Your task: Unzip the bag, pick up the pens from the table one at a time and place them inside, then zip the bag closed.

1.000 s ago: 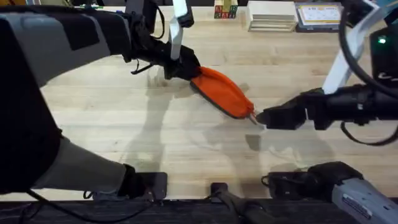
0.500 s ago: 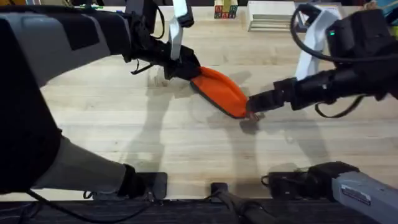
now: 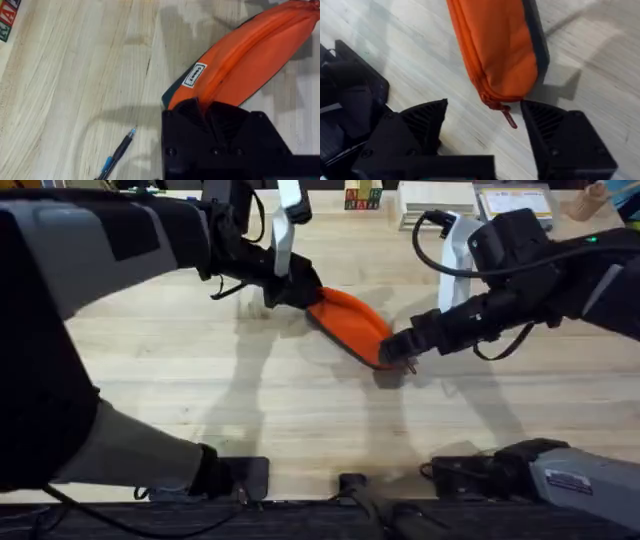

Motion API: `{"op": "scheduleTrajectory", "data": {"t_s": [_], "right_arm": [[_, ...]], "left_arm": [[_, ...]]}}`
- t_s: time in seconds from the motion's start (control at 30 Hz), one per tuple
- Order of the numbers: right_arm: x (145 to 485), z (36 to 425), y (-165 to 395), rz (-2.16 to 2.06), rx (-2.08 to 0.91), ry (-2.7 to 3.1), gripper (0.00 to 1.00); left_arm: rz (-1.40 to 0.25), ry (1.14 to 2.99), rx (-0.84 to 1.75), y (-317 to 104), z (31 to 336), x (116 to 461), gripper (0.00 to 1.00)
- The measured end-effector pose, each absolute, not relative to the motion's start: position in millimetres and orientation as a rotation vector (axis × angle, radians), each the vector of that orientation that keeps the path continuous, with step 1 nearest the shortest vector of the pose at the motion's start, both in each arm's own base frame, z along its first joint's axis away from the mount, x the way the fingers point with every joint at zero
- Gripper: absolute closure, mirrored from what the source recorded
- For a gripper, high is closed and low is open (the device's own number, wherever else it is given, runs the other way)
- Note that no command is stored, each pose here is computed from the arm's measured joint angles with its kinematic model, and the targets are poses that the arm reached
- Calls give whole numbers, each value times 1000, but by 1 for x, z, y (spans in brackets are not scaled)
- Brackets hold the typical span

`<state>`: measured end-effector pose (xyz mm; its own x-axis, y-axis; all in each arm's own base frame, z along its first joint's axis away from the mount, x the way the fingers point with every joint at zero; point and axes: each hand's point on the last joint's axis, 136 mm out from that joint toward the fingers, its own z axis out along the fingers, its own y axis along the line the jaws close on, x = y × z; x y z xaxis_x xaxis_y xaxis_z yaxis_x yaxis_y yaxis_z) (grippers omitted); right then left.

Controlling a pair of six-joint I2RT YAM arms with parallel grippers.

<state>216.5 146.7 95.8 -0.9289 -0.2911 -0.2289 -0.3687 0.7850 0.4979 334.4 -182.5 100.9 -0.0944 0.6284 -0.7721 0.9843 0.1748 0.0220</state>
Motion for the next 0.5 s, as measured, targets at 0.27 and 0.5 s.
{"op": "scheduleTrajectory", "data": {"t_s": [0.27,0.5], "right_arm": [[216,96,146,834,-526,2839,449],[215,93,143,801,-521,2857,652]], "left_arm": [[-697,1801,1526,-183,101,334,958],[-696,1802,1526,-183,101,334,958]]}}
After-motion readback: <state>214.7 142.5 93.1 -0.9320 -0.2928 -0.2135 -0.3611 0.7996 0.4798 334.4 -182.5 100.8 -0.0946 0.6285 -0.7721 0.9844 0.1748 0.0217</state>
